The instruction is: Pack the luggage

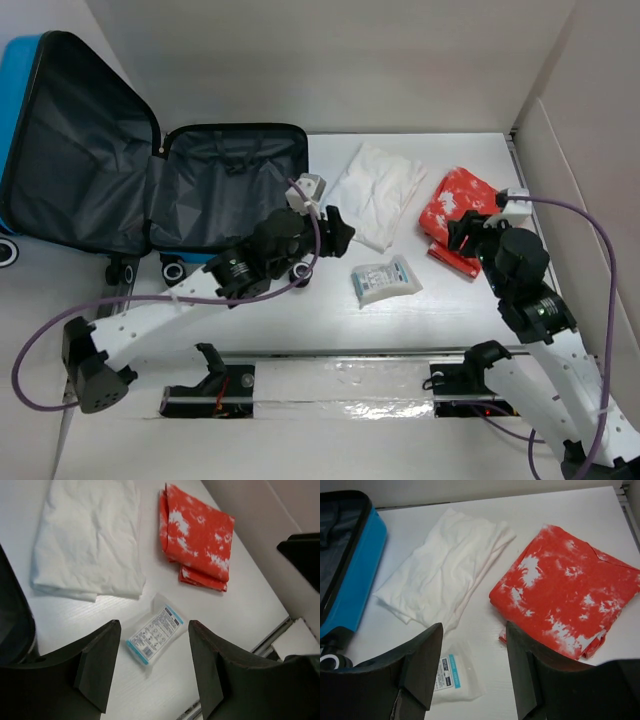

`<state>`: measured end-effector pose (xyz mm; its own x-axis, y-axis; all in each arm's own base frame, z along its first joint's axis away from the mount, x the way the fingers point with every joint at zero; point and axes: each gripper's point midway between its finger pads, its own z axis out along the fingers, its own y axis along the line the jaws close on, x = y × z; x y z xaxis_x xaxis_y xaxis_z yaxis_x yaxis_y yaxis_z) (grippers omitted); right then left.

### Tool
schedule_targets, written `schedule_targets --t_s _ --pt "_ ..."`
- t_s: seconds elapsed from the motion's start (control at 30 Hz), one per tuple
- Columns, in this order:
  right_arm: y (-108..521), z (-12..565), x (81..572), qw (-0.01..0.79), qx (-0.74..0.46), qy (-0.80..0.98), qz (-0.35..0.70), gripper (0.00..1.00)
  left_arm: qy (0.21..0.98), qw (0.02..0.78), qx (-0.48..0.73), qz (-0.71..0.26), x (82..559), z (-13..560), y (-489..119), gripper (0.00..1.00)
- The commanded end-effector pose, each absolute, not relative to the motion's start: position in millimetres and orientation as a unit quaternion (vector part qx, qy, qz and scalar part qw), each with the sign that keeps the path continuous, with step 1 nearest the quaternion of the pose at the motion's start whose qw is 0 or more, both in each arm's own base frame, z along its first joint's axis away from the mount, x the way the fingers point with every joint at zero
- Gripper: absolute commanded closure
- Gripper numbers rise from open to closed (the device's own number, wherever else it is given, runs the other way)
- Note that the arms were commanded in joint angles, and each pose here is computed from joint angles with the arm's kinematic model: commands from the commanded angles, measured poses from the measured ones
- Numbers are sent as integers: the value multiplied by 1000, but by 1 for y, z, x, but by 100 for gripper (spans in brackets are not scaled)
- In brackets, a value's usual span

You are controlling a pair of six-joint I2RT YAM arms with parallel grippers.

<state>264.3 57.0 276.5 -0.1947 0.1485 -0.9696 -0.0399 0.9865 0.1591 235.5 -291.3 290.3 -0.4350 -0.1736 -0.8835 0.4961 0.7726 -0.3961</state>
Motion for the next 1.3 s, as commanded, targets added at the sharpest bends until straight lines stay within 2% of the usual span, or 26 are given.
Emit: schedule_targets --t_s 0.0,0.07,0.13,0.17,0.2,0.27,0.37,0.4,0.43,0.47,0.5,0.57,0.6,0.63,0.67,0.7,0.77,0.87,0.97,1.0,1.07,1.1,1.17,1.27 --pt "53 309 257 661 34 745 81 40 780 502 127 -350 227 274 -319 46" --pt "51 315 253 668 37 738 83 40 783 494 144 -349 226 266 -329 47" --pt "49 324 249 679 37 728 84 64 778 489 170 -355 224 261 -338 57" --pt "47 327 247 682 37 726 83 83 776 490 172 -357 227 257 -344 62" --pt "45 333 245 687 40 721 80 100 778 487 182 -354 225 248 -348 82" --pt "42 342 240 695 38 714 79 100 781 493 199 -328 225 230 -357 97" --pt "38 355 233 706 42 702 79 100 783 487 241 -303 224 205 -375 100" --pt "36 358 232 709 45 699 78 100 779 483 259 -306 220 201 -384 87" --pt "36 362 230 712 46 696 79 100 776 468 281 -315 215 194 -393 79" --pt "34 364 228 715 47 694 78 97 787 449 299 -301 215 171 -399 70" --pt "35 364 228 715 47 693 80 86 782 447 314 -300 214 170 -408 52" --pt "36 358 229 712 43 696 79 70 792 423 336 -283 215 144 -416 38" --pt "38 355 230 710 39 698 81 57 789 421 345 -284 216 143 -423 30" --pt "40 353 231 708 35 701 82 52 791 416 350 -281 217 137 -426 28" --pt "43 350 232 704 29 704 87 42 794 405 359 -276 218 124 -432 25" --pt "43 350 232 704 27 704 88 38 797 400 361 -272 220 117 -435 24" --pt "44 349 232 704 22 704 88 34 813 382 366 -244 225 90 -436 24" --pt "47 350 230 705 14 703 94 34 823 384 363 -211 237 64 -438 24" --pt "49 348 230 705 11 703 97 34 835 355 379 -183 238 30 -439 35" --pt "49 346 230 703 11 704 96 34 834 349 385 -182 234 25 -442 58" --pt "47 348 228 705 12 703 96 34 837 334 391 -185 229 14 -442 83" --pt "46 349 228 707 15 701 94 34 841 330 384 -189 225 12 -439 100" --pt "44 354 225 713 20 694 94 35 837 343 375 -203 221 25 -440 100" --pt "43 358 225 718 21 689 96 35 823 394 337 -233 225 89 -433 100"
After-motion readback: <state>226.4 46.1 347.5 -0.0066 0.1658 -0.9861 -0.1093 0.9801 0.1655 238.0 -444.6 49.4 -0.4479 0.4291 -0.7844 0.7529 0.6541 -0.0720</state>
